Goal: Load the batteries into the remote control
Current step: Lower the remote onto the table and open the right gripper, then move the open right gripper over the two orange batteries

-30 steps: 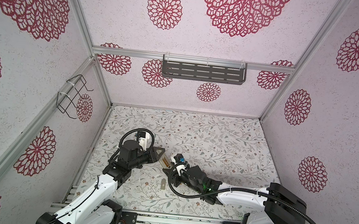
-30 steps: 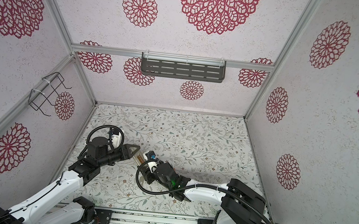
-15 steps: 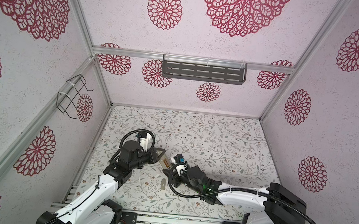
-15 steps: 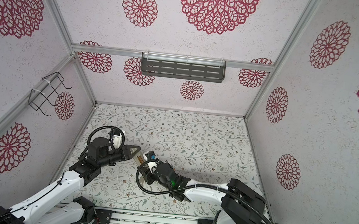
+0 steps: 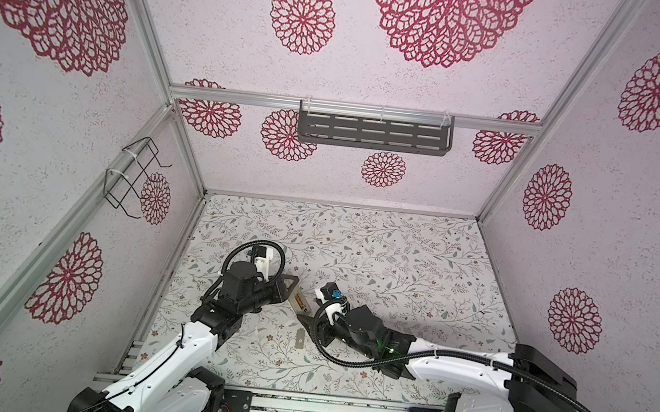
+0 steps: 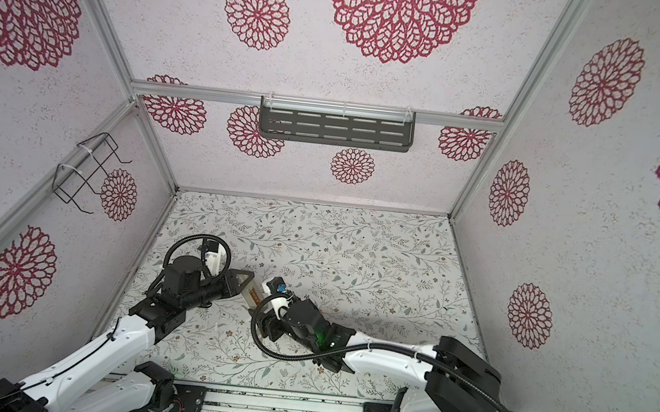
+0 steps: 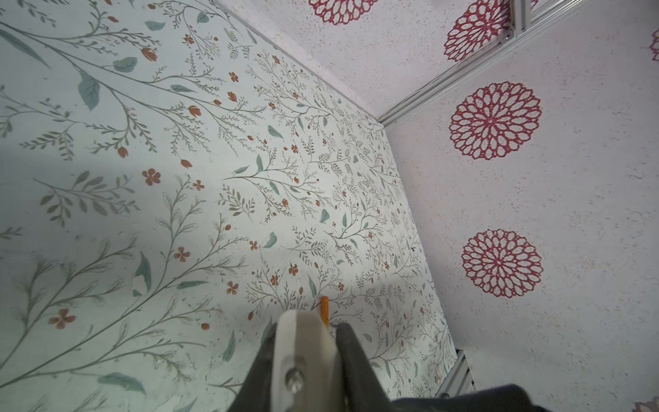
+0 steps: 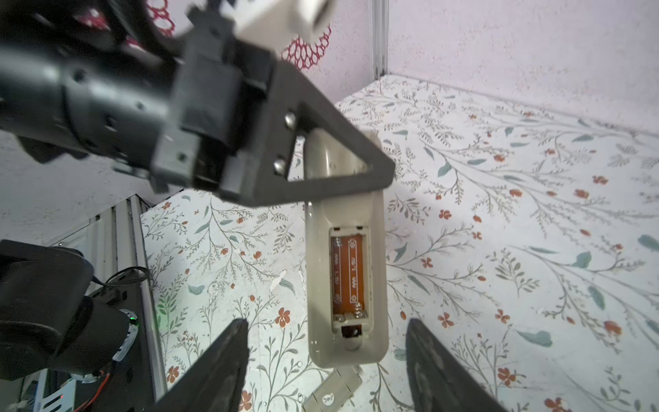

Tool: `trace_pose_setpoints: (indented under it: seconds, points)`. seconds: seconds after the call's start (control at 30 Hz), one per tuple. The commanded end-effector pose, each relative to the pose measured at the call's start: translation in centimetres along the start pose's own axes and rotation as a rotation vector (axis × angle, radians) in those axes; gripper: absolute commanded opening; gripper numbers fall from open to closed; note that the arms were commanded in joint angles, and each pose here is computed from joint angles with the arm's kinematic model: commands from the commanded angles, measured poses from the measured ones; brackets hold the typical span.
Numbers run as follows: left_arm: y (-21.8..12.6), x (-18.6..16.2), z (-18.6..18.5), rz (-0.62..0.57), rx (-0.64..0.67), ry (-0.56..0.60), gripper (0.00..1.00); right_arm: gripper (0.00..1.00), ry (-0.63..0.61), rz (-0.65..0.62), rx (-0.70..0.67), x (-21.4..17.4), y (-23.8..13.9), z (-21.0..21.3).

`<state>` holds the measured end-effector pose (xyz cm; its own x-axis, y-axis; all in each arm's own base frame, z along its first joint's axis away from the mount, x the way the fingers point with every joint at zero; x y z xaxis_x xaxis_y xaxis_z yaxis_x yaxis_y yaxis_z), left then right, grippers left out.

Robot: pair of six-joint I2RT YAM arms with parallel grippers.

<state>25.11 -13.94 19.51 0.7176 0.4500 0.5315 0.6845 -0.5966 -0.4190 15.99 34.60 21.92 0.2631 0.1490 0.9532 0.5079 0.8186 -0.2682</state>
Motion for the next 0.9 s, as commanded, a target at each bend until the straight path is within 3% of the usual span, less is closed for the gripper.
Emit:
trace_pose_setpoints:
  seconds: [0.0, 0.23, 0.33, 0.57, 0.87]
  points:
    - [0.2, 0.2, 0.7, -0.023, 0.033, 0.03, 0.0, 0.76, 0.04, -0.028, -0.054, 2.3, -1.4, -0.5]
    - [-0.5, 0.2, 1.2, -0.046, 0.046, 0.037, 0.0, 0.77, 0.097, 0.191, -0.362, 0.7, -4.3, -4.9]
    - [-0.7, 0.0, 1.5, -0.053, 0.047, 0.035, 0.0, 0.74, 0.159, 0.263, -0.427, -0.4, -5.6, -7.3]
    - [-0.9, -0.2, 1.1, -0.055, 0.005, 0.038, 0.0, 0.7, 0.236, 0.358, -0.496, -2.1, -6.8, -10.6]
    - [-0.8, -1.0, 1.4, -0.053, -0.04, 0.007, 0.0, 0.65, 0.185, 0.566, -0.442, -5.2, -2.1, -9.6]
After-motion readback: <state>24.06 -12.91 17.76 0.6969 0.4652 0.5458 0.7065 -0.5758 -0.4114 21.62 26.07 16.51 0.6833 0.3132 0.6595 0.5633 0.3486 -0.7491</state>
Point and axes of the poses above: each gripper's point midway between its finger pads, its own y axis out along the fingers, its own z axis along the line the jaws close on, x = y × z, the point moved 5 cm from there along -y, back along the fingers, and after that the axes turned 5 degrees about -y, right-handed, at the moved point
